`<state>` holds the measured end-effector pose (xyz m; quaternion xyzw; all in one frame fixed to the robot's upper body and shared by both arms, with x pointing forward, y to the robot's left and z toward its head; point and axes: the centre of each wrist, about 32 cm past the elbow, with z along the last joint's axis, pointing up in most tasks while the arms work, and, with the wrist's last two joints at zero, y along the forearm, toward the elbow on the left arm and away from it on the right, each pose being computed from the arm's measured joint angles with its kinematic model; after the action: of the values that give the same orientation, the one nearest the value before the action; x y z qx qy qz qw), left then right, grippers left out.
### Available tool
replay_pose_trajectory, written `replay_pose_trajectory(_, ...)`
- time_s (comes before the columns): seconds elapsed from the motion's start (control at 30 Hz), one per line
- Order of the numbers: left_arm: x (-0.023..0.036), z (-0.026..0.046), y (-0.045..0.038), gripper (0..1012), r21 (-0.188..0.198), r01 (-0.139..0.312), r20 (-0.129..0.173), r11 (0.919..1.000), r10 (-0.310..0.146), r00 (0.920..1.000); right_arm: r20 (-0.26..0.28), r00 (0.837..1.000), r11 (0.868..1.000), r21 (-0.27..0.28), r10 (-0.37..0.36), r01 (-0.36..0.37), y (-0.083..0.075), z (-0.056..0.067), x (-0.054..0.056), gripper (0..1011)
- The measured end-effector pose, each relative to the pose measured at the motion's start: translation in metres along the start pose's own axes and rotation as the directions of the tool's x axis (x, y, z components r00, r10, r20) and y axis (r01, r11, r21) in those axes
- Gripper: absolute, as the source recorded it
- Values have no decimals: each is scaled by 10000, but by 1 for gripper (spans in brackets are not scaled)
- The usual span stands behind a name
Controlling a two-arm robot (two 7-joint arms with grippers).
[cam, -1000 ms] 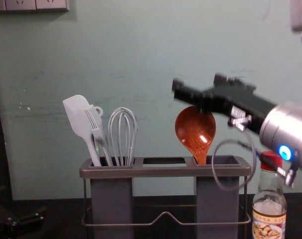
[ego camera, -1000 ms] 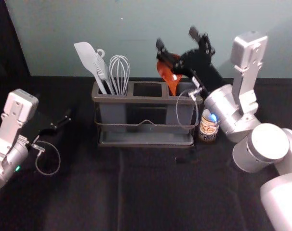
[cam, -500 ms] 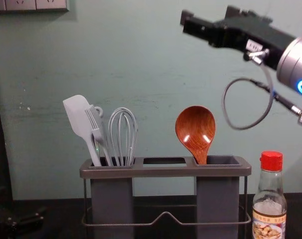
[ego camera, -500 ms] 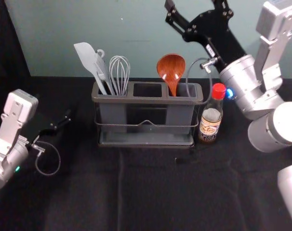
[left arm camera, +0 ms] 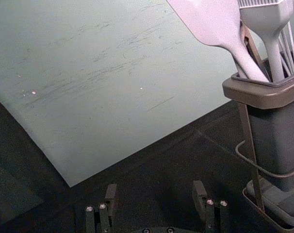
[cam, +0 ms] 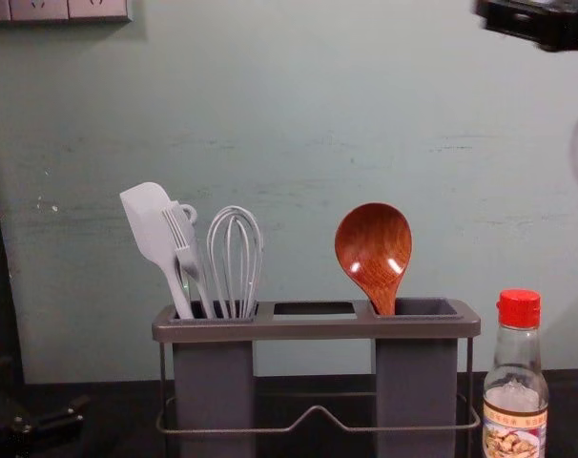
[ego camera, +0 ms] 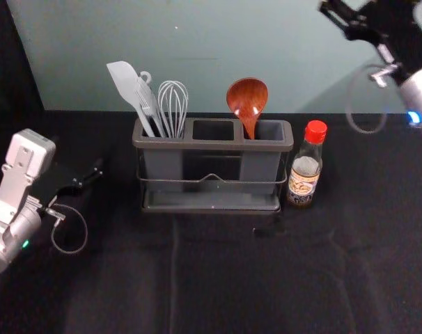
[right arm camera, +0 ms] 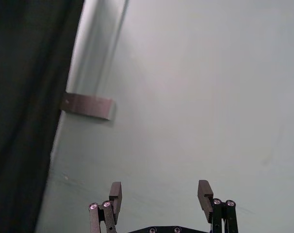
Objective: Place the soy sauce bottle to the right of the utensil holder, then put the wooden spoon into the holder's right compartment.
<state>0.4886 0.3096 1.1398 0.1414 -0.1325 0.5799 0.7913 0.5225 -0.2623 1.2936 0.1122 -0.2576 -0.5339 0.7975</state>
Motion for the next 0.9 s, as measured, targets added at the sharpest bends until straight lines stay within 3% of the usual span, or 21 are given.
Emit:
replay_pose_trajectory(0.17,0,0,0,1000,1,0,0,10000,0,10000,235,9991,9981,-496,-341,352,-184,-41,201,1002)
replay_pose_trajectory(0.37,0,0,0,1000,1,0,0,10000,0,10000,262,9971,9854,-1531,-714,746,-402,-180,323,1002)
replay_pose_trajectory(0.63,0,0,0,1000,1,0,0,10000,0,10000,166,9965,9650,-2486,-814,830,-592,-433,383,1002)
replay_pose_trajectory(0.9,0,0,0,1000,1,0,0,10000,0,10000,-54,9957,9421,-3240,-929,862,-750,-702,356,1002)
